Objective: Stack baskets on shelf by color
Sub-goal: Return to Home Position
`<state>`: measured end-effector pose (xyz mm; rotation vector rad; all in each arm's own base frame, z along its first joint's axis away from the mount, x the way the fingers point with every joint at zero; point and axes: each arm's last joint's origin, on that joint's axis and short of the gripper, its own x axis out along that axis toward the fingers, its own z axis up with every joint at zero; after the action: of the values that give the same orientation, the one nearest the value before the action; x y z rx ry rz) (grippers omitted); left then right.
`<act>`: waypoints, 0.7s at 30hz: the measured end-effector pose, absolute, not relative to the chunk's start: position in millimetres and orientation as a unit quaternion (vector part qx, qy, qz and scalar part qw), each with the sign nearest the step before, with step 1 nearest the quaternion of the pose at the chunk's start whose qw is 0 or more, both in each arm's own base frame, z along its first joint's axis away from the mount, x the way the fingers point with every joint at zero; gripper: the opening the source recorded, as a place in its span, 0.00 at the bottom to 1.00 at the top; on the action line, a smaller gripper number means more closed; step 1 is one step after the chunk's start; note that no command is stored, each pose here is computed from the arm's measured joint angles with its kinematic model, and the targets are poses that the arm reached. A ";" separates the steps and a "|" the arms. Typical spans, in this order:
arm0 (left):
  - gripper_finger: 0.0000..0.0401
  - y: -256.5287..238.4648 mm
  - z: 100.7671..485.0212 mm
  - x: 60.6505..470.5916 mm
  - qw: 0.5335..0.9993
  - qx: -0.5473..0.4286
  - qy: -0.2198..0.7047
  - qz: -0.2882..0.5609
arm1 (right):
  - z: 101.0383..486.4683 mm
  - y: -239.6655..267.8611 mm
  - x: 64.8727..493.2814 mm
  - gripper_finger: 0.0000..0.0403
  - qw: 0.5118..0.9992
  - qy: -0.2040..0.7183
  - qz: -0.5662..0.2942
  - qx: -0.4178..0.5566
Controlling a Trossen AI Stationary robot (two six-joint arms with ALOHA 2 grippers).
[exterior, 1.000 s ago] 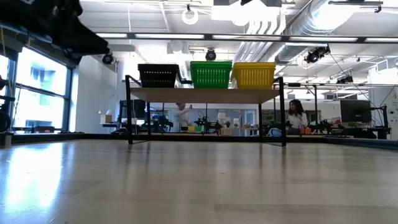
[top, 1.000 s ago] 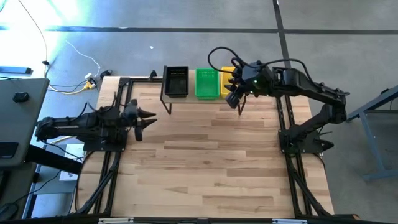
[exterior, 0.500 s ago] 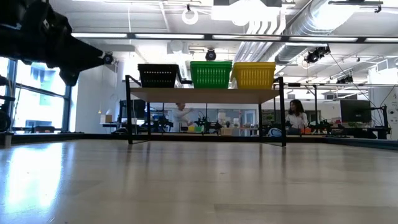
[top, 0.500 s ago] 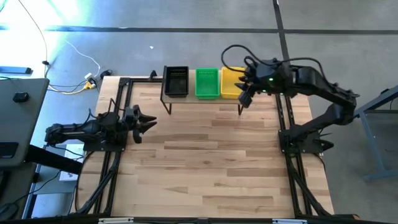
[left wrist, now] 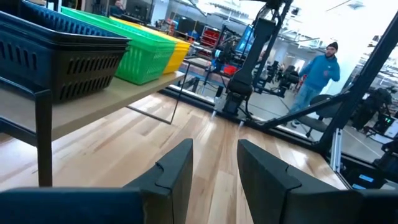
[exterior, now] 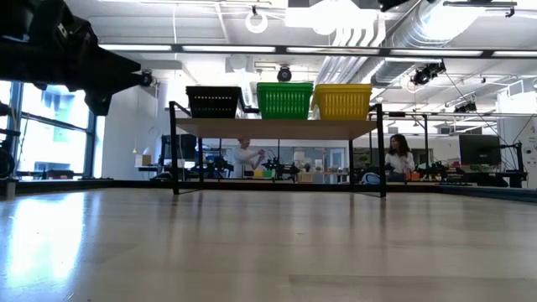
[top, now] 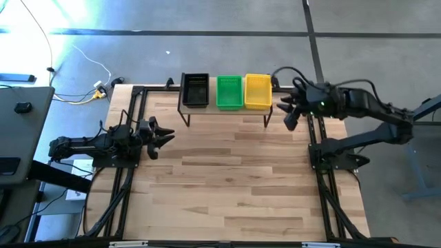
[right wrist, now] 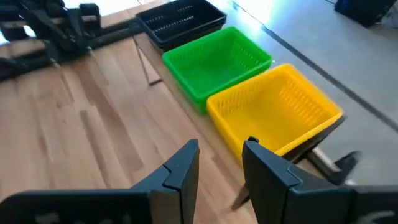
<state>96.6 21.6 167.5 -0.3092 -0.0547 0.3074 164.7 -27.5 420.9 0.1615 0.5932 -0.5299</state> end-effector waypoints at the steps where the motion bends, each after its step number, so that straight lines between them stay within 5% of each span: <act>1: 0.29 21.6 167.5 96.6 0.976 -0.153 -0.027 0.153 | 413.2 -25.7 160.3 0.27 0.922 0.279 -0.255 0.085; 21: 0.29 21.7 167.7 96.6 0.976 -0.153 -0.027 0.154 | 262.6 -3.1 116.9 0.27 0.971 0.132 -0.152 0.126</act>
<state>96.6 21.7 167.7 -0.3091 -0.0547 0.3097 116.9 -3.1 262.6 0.2549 0.2673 -0.3062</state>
